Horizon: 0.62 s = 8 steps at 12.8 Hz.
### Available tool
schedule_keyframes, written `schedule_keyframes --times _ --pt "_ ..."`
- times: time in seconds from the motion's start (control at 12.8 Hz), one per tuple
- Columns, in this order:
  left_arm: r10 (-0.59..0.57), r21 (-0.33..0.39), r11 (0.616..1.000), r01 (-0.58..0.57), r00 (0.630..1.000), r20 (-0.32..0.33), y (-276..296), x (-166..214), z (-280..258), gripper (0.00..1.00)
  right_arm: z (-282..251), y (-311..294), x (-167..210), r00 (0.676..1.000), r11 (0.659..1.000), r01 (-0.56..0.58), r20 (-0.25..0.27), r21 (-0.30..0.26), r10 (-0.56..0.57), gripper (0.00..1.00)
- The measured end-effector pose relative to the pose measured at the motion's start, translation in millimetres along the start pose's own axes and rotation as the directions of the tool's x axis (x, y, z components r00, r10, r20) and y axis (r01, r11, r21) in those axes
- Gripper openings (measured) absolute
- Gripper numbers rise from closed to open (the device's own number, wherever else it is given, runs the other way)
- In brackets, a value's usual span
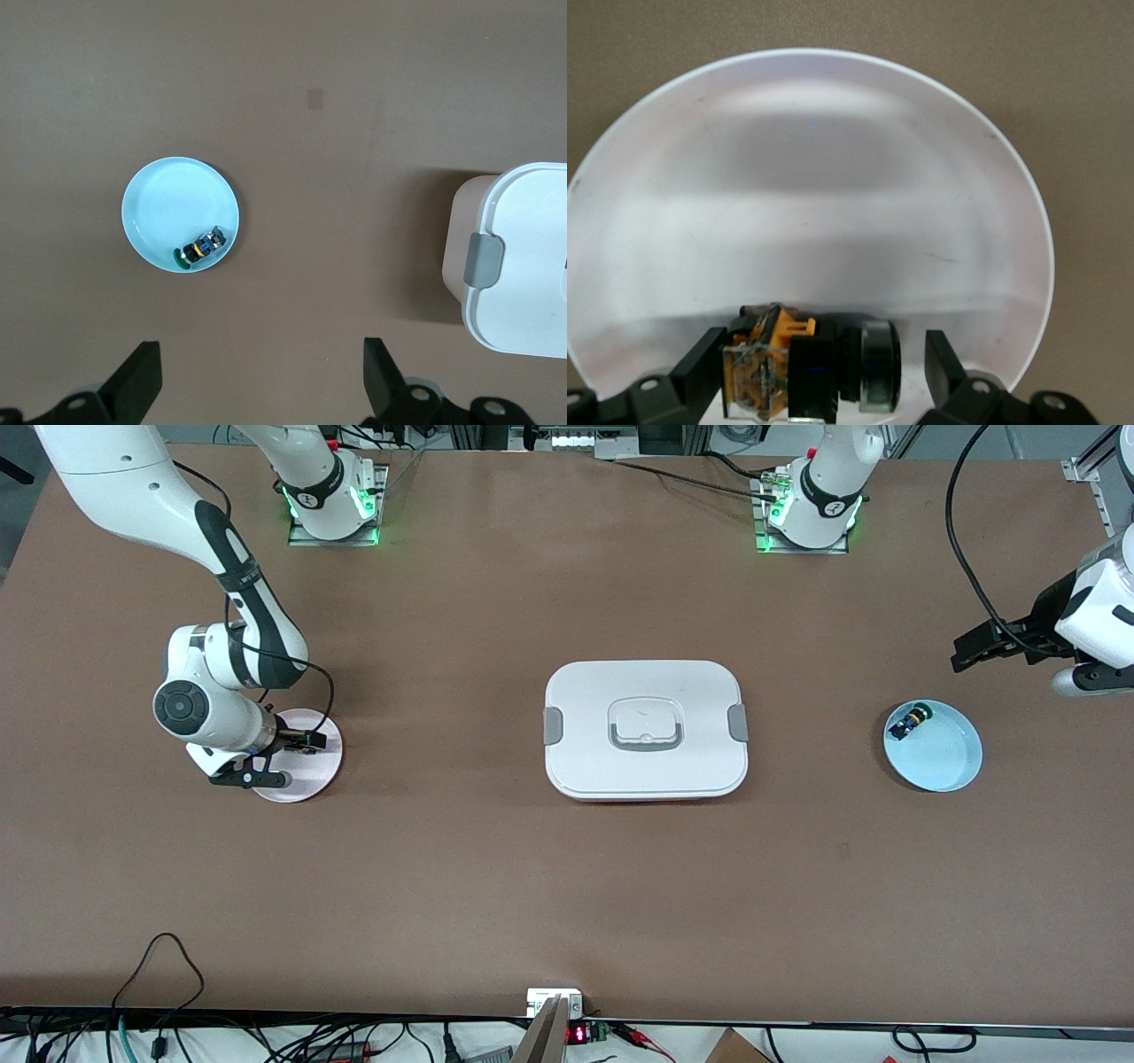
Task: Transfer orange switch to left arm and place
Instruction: 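Lower the right gripper and grasp the orange switch, then lift the switch with the right gripper while the left gripper advances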
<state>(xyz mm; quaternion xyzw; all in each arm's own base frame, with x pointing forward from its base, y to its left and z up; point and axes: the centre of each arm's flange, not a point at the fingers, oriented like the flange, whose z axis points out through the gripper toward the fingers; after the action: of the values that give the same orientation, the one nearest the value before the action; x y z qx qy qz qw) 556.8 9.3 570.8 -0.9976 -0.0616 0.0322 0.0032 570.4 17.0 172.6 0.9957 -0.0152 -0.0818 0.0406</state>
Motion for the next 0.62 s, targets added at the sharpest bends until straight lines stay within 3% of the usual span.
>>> schedule_keyframes --times 0.08,0.23,0.62 --pt "-0.003 0.0 1.0 0.003 1.0 0.001 -2 1 1 1.0 1 0 0 1.0 1.0 0.0 0.001 0.0 0.0 0.96" --pt "-0.009 0.0 1.0 0.009 1.0 0.003 -4 4 1 1.0 -2 -6 0 1.0 1.0 0.011 -0.004 -0.001 -0.011 0.74" --pt "-0.011 0.001 1.0 0.011 1.0 0.008 -5 8 2 1.0 -14 -29 -1 0.997 0.997 0.079 -0.015 -0.003 -0.079 0.73"
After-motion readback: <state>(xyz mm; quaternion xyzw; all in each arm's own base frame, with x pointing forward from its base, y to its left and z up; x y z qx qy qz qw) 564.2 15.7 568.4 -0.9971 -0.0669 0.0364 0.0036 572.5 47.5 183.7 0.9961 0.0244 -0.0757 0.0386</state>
